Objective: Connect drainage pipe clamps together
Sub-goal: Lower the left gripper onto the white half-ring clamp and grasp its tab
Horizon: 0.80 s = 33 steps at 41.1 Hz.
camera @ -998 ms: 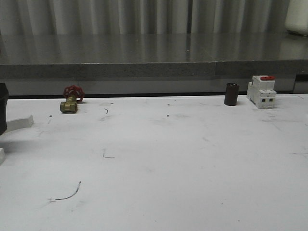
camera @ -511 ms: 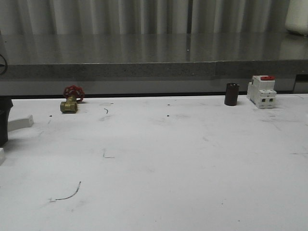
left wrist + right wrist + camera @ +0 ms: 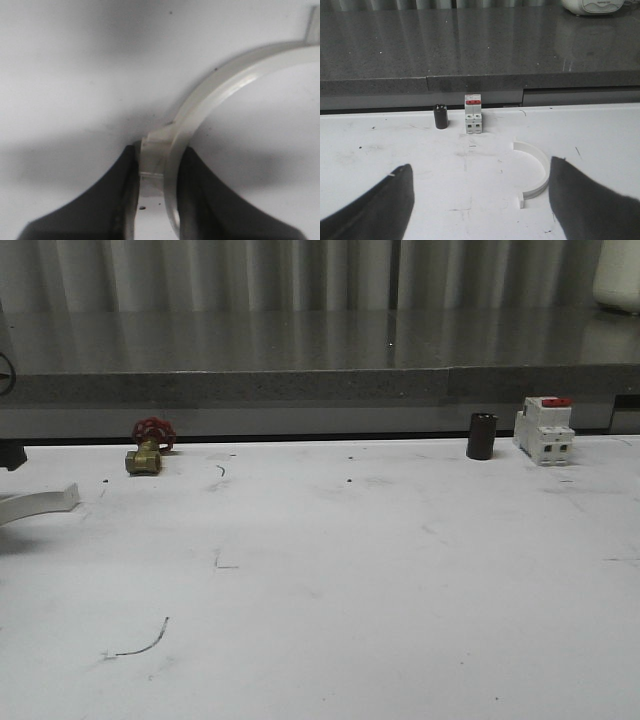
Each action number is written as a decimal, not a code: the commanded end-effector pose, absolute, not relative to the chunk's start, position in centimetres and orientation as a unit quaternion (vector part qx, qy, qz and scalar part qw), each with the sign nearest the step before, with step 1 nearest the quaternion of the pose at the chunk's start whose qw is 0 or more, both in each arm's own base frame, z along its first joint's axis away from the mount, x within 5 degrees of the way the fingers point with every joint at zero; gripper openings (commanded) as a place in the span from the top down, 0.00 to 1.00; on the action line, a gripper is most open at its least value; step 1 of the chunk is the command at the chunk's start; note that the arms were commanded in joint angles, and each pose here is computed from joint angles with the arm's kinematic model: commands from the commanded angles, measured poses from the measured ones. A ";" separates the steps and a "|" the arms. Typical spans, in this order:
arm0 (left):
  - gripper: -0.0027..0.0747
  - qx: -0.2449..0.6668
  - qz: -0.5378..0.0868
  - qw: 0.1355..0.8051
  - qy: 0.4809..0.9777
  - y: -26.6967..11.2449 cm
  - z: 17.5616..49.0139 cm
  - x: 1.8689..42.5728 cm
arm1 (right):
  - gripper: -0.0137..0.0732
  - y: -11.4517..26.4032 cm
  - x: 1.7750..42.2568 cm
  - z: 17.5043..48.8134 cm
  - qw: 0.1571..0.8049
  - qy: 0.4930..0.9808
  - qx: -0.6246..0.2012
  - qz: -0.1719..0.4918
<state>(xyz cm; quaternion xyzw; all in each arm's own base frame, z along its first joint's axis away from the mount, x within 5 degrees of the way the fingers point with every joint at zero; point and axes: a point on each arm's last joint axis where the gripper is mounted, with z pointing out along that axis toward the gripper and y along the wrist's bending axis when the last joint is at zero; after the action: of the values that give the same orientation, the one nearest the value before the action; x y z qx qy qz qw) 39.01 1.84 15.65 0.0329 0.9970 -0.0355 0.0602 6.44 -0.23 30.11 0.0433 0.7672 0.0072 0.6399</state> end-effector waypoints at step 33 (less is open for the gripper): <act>0.73 -0.003 -0.086 0.090 0.992 -12.0 24.1 38.0 | 0.18 -0.3 6.6 31.9 0.678 0.734 0.044 0.003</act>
<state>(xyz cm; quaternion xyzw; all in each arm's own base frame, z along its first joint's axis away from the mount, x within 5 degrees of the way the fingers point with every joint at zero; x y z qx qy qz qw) 38.57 -9.06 20.66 -0.0007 0.9977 -0.0583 0.0355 6.44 -0.23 30.11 0.0433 0.7672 0.0072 0.6399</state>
